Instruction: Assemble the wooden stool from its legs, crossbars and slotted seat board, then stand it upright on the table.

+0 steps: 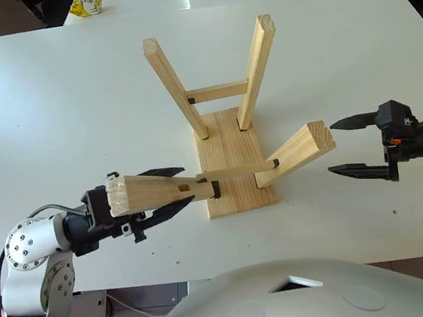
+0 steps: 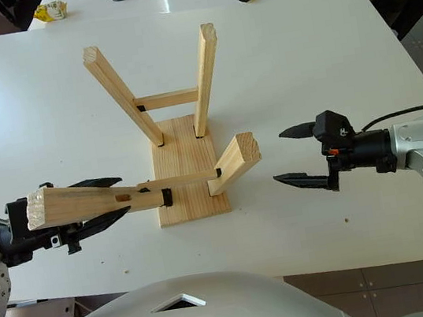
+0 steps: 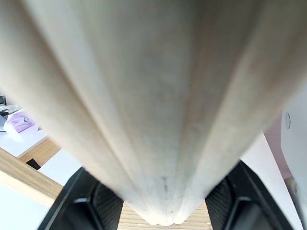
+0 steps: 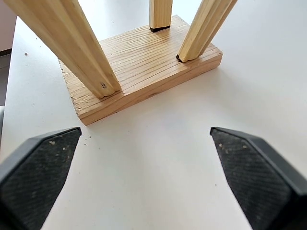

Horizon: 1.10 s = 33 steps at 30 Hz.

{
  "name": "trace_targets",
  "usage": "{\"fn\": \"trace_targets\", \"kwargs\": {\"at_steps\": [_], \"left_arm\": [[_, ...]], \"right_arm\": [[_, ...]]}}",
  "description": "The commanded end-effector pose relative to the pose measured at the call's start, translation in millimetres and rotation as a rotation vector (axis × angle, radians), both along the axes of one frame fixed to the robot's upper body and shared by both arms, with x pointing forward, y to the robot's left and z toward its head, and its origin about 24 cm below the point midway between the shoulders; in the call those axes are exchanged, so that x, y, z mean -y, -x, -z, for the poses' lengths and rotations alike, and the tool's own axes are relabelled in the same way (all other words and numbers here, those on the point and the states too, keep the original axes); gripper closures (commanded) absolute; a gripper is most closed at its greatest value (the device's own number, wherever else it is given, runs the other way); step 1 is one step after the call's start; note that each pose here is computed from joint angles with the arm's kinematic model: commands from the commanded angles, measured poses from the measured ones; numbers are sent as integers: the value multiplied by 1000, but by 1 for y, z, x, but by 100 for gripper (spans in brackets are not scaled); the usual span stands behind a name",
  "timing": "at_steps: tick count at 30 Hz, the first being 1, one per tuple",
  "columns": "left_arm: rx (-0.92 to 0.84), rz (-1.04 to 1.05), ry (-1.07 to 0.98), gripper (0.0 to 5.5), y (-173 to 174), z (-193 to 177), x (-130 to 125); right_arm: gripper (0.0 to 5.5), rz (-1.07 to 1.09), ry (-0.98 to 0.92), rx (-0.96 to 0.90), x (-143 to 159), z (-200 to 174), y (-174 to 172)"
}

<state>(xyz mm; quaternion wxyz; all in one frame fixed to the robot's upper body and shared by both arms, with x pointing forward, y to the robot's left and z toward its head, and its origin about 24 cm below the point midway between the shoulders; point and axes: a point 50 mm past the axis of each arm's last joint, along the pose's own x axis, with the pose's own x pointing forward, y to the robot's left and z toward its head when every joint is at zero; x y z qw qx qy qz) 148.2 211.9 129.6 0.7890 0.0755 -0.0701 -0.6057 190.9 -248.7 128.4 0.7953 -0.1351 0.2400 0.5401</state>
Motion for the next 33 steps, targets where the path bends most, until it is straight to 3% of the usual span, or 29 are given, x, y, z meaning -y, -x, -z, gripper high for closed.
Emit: {"fn": "trace_targets", "kwargs": {"at_steps": [1,13,33], "left_arm": [[-21,8,-27,345,-1,4,1],[-66,16,-80,345,-2,14,2],[-364,87,-282,345,-19,25,5]], "right_arm": [[55,-10,4,20,-4,-1,-1],[55,-18,7,38,-5,-6,-6],[55,-66,4,56,-17,1,-6]]}}
